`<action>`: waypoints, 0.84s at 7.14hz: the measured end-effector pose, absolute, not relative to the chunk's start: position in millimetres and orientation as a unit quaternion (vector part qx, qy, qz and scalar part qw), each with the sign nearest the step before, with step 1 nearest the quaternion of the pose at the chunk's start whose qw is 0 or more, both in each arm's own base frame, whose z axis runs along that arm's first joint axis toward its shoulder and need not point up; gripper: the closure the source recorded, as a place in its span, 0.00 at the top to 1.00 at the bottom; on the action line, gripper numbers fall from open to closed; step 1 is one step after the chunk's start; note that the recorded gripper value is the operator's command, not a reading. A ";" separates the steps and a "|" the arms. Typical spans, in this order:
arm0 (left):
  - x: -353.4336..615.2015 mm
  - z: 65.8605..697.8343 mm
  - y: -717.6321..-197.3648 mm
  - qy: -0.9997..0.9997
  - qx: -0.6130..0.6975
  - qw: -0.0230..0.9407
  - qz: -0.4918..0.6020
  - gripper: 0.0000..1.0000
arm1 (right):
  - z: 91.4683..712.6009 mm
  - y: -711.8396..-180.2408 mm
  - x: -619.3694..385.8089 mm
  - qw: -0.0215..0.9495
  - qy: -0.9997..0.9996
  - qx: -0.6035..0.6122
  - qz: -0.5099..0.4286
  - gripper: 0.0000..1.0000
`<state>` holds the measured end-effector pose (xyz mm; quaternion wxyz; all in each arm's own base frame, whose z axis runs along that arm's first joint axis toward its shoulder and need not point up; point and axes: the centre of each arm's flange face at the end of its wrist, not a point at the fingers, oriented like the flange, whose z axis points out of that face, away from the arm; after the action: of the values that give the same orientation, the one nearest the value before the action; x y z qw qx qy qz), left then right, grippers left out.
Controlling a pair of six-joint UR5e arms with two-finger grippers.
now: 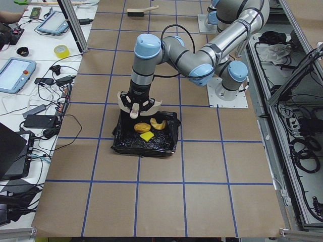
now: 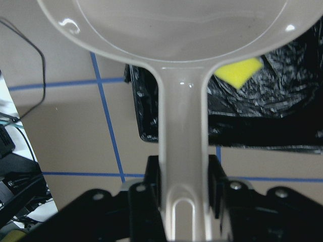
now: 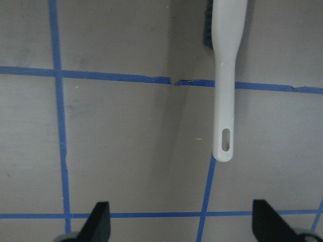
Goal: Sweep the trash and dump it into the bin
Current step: 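Lift the dustpan back to the table with left gripper while right releases brush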
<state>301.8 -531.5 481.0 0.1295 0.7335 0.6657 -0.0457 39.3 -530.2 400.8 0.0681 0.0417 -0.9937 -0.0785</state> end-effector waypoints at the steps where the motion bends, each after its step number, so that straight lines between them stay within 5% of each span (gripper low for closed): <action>1: 277.7 472.7 -547.3 0.671 0.729 0.112 -0.078 0.00 | 431.8 -512.3 71.9 0.065 -0.995 0.044 -0.058 1.00; 6: 144.0 370.8 -642.9 0.705 0.698 0.001 -0.124 0.00 | 537.8 -434.0 114.2 0.032 -0.999 0.037 0.001 0.99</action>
<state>144.0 -642.9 370.8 0.0012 0.6978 0.7054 -0.1243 114.2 -434.0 537.8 0.0324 0.0367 -0.9988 0.0011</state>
